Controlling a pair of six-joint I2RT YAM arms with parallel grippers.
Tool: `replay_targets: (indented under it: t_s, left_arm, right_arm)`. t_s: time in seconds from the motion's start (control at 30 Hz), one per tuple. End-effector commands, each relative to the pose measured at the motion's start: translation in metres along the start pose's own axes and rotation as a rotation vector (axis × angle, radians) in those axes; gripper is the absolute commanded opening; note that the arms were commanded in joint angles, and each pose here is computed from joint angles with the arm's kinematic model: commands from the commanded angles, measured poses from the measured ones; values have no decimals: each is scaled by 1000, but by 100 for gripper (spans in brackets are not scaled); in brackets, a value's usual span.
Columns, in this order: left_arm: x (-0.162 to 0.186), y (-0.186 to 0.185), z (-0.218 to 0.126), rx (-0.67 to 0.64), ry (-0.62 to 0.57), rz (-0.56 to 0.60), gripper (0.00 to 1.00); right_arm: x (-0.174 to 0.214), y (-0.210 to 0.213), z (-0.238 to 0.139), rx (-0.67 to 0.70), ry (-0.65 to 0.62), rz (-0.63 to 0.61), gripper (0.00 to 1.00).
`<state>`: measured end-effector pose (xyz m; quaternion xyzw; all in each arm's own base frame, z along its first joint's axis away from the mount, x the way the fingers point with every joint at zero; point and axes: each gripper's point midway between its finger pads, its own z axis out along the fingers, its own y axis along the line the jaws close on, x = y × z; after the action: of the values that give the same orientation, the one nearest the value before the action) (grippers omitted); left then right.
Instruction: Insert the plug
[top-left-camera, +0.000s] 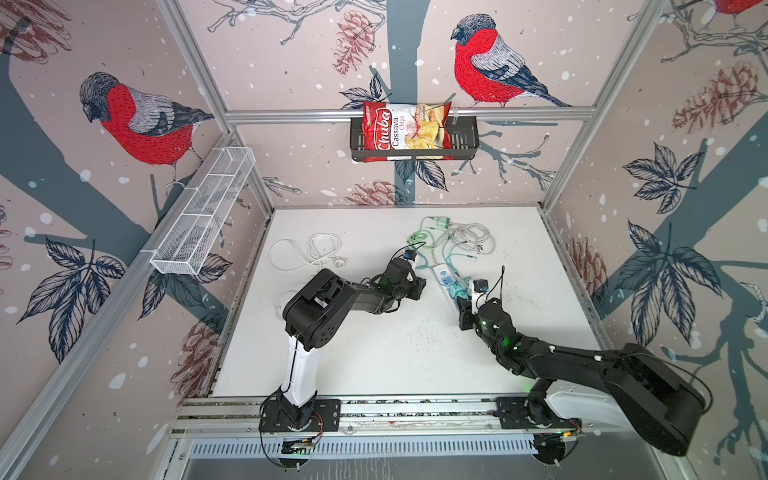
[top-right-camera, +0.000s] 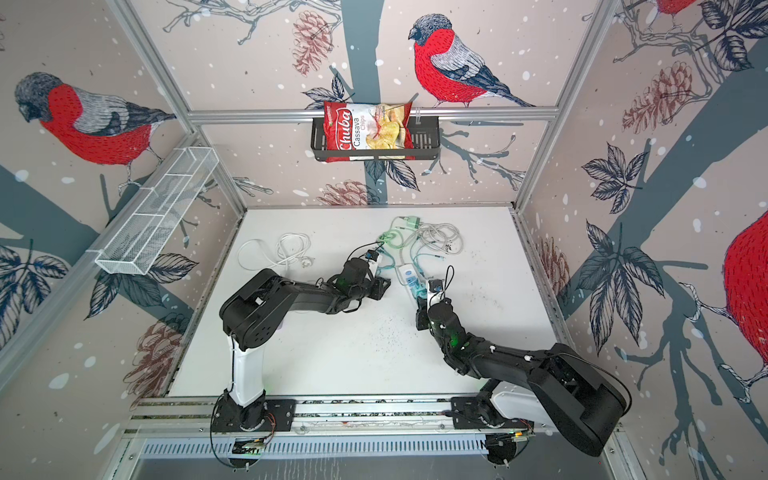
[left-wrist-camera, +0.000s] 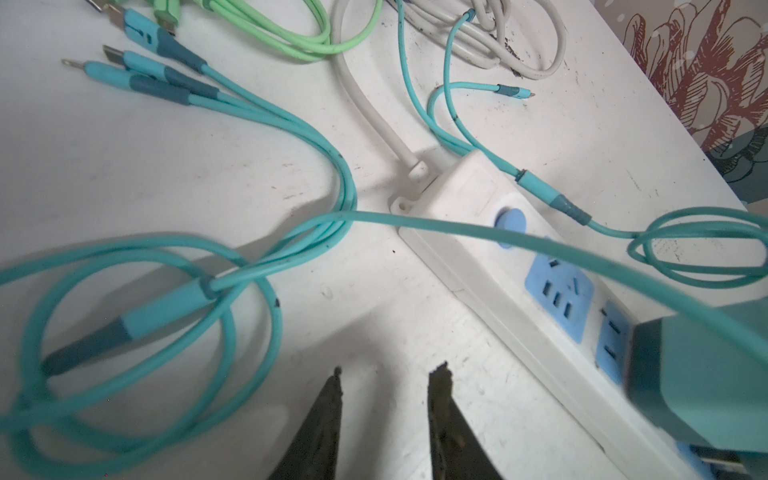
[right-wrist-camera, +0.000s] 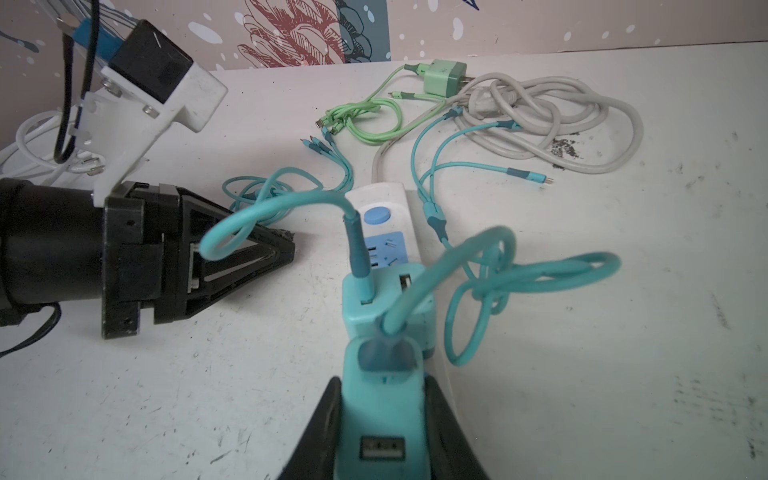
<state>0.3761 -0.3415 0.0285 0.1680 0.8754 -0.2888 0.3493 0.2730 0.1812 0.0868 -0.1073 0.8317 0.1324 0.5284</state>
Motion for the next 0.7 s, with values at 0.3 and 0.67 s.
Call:
replay_targets:
  t_s: [0.3, 0.67]
  left_arm:
    - [16, 7, 0, -18, 60, 1, 35]
    - [9, 2, -3, 1, 43, 1, 35]
  right_arm:
    - [10, 1, 7, 14, 26, -4, 14]
    - [34, 6, 17, 62, 145, -35, 14]
